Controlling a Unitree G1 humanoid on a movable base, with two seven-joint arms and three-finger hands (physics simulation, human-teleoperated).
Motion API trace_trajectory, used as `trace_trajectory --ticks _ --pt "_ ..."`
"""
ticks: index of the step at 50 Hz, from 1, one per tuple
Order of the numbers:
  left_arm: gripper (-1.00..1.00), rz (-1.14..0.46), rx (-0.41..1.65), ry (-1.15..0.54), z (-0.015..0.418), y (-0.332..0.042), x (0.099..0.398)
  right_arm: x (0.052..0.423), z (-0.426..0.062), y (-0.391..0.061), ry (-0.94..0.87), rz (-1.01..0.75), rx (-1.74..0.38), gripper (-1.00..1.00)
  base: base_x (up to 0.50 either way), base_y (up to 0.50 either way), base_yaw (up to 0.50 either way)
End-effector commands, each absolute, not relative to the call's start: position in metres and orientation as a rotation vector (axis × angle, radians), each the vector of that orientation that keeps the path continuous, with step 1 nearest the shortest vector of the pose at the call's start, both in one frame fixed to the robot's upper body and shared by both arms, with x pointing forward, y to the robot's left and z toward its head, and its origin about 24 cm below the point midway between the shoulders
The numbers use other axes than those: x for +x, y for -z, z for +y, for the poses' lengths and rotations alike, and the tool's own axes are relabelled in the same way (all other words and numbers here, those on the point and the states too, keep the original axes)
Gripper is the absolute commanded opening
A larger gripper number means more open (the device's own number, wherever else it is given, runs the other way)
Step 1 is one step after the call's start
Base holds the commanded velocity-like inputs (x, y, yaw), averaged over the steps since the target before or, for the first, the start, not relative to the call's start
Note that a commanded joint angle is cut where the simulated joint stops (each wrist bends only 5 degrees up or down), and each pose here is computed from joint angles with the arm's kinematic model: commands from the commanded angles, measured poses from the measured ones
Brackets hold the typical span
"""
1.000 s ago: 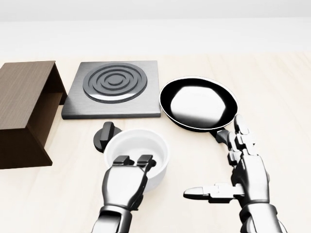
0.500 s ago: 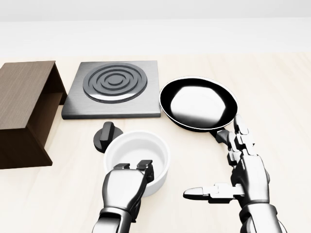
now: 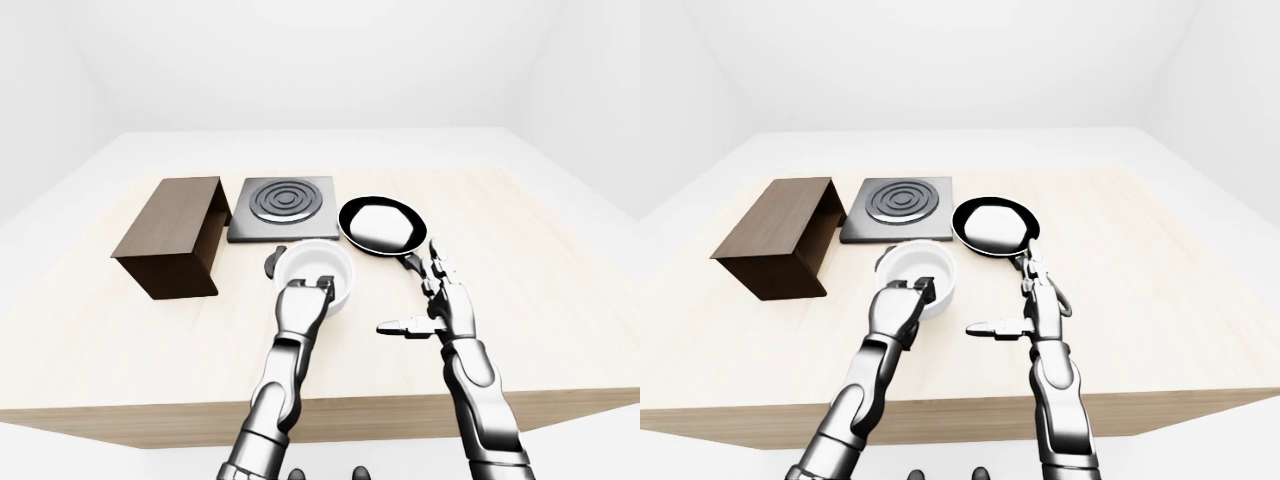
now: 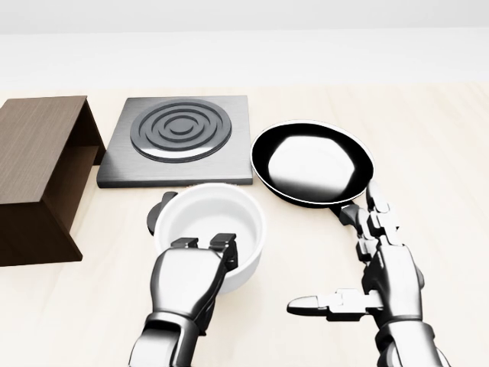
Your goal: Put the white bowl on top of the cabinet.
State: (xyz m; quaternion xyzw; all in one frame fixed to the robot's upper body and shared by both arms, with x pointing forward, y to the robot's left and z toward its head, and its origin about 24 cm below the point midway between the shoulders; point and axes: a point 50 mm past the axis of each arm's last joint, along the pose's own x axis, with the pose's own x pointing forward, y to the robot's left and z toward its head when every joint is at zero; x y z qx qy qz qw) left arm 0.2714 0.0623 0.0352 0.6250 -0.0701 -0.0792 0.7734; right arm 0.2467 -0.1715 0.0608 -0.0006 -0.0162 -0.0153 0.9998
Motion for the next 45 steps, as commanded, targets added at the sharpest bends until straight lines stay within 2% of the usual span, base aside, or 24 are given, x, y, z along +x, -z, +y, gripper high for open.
trace_trajectory --ticks 1,10,25,45 --pt "-1.0 -0.241 1.409 0.084 0.067 -0.072 0.272 0.248 -0.17 -0.059 0.026 -0.022 -0.003 1.0 0.0 0.0 0.0" --pt "-1.0 -0.248 1.483 0.068 0.071 -0.096 0.276 0.247 -0.17 -0.06 0.023 -0.028 -0.002 1.0 0.0 0.0 0.0" --pt "-1.0 -0.262 1.521 -0.046 0.095 -0.175 0.318 0.245 -0.169 -0.06 0.014 -0.028 -0.003 1.0 0.0 0.0 0.0" --pt "-1.0 -0.337 1.518 -0.167 0.124 -0.243 0.354 0.243 -0.167 -0.059 0.005 -0.027 -0.006 1.0 0.0 0.0 0.0"
